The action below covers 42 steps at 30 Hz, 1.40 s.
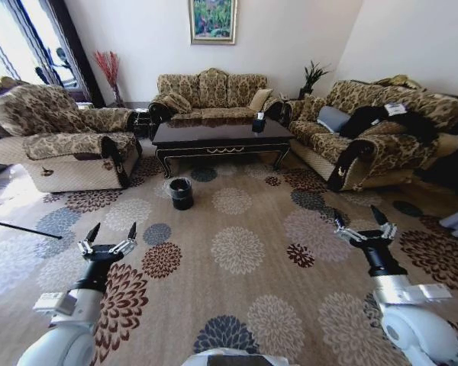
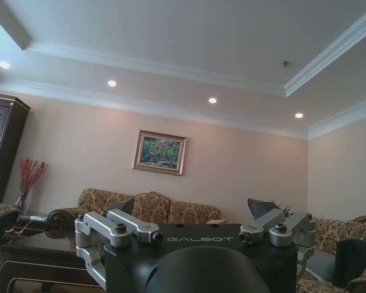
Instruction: Move to the front of the table and pick up the trash from the floor, then place it into the trash bin.
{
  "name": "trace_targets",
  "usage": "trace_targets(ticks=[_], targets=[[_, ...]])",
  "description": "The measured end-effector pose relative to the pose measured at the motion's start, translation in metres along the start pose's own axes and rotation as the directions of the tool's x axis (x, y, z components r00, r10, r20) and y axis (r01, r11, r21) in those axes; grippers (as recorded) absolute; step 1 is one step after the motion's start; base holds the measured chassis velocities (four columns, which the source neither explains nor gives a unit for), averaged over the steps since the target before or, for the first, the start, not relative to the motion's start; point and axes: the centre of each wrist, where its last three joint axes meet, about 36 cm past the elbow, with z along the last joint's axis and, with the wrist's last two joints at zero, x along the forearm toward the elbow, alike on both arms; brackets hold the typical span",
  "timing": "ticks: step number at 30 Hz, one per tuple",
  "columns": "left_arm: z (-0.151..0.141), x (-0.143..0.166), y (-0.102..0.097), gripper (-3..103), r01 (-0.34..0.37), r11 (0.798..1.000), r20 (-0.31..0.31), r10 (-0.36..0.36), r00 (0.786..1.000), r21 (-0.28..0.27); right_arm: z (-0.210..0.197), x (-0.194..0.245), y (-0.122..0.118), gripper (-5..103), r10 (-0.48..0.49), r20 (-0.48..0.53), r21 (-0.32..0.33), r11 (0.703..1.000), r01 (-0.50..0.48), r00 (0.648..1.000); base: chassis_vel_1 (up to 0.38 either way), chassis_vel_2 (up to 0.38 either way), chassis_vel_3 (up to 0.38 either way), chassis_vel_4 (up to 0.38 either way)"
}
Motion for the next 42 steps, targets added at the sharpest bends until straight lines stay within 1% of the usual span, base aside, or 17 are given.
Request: trace_targets(ticks=[2,4,7,11,14,19,23,28,34,39,42], targets=[[0.0,-0.001,0.0,100,0.004,1.0,0.001,-0.004,1.0,0.004,0.0,0.0,0.0,100,0.0,0.0,0.0,1.0,0.0,1.0,0.0,0.0,0.0,0.0],[0.0,-0.001,0.0,100,0.013,1.0,-0.006,-0.013,1.0,0.022,0.0,0.0,0.0,100,0.0,0.0,0.0,1.0,0.0,1.0,0.0,0.0,0.0,0.0],[0.0,0.002,0.001,100,0.017,1.0,-0.018,-0.016,1.0,0.025,0.0,0.0,0.0,100,0.0,0.0,0.0,1.0,0.0,1.0,0.0,0.0,0.0,0.0],[-0.007,0.009,0.008,100,0.018,1.0,-0.032,-0.018,0.999,-0.004,0.0,0.0,0.0,100,0.0,0.0,0.0,1.0,0.0,1.0,0.0,0.0,0.0,0.0],[-0.008,0.01,0.011,100,0.019,1.0,-0.037,-0.02,0.999,-0.015,0.0,0.0,0.0,100,0.0,0.0,0.0,1.0,0.0,1.0,0.0,0.0,0.0,0.0],[-0.005,0.009,0.01,100,0.016,1.0,-0.038,-0.016,0.999,-0.015,0.0,0.0,0.0,100,0.0,0.0,0.0,1.0,0.0,1.0,0.0,0.0,0.0,0.0],[-0.002,0.006,0.01,100,0.008,1.0,-0.033,-0.008,0.999,-0.019,0.0,0.0,0.0,100,0.0,0.0,0.0,1.0,0.0,1.0,0.0,0.0,0.0,0.0],[0.0,0.003,0.008,100,0.007,1.0,-0.025,-0.007,1.0,-0.008,0.0,0.0,0.0,100,0.0,0.0,0.0,1.0,0.0,1.0,0.0,0.0,0.0,0.0],[-0.005,0.0,0.007,100,-0.004,1.0,-0.003,0.004,1.0,0.007,0.0,0.0,0.0,100,0.0,0.0,0.0,1.0,0.0,1.0,0.0,0.0,0.0,0.0],[-0.011,-0.001,0.006,100,-0.012,1.0,0.017,0.012,1.0,0.0,0.0,0.0,0.0,100,0.0,0.0,0.0,1.0,0.0,1.0,0.0,0.0,0.0,0.0],[-0.011,-0.002,0.006,100,-0.012,1.0,0.018,0.012,1.0,-0.002,0.0,0.0,0.0,100,0.0,0.0,0.0,1.0,0.0,1.0,0.0,0.0,0.0,0.0]])
